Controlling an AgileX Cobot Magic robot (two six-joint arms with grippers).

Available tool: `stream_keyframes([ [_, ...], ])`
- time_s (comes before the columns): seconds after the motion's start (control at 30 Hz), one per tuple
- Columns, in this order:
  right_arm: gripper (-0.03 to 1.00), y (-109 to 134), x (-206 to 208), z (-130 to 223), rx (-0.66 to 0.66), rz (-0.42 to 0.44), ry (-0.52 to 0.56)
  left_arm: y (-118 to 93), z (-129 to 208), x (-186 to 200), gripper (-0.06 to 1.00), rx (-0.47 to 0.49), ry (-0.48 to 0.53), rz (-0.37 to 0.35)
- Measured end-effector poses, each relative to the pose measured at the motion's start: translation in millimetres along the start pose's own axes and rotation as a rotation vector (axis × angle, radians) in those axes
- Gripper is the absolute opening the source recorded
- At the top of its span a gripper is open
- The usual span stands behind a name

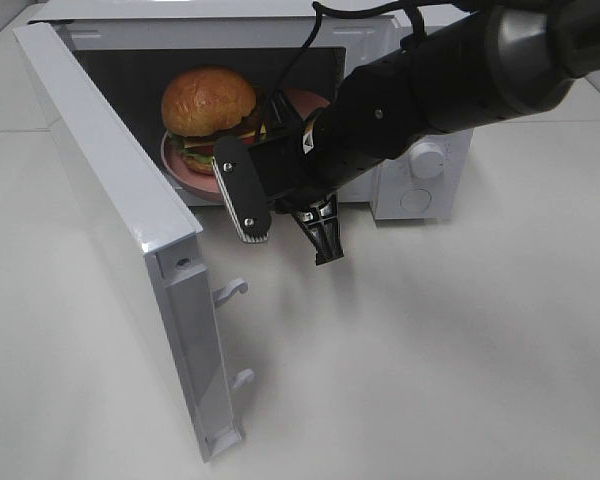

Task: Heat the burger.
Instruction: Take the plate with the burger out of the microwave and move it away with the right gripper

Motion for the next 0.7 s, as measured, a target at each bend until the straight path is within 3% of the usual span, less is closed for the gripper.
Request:
stream_keyframes([
  [0.7, 0.05, 45.2, 46.2, 2.3, 0.016, 0.012, -0.011, 0.0, 0.0, 0.0, 0.99, 0.000, 0.000, 0.000],
])
Point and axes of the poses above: a point on each arm's last joint axis where the gripper is mounted, x pointing back along that axis away from the gripper, y along the wrist's bending axis when the last joint is at zero, z = x × y, the point moved 10 cm from there along -x, pointing out along that axis toward the gripper, and after that the axes turned 4 degrees about x, right-handed, at the moved point
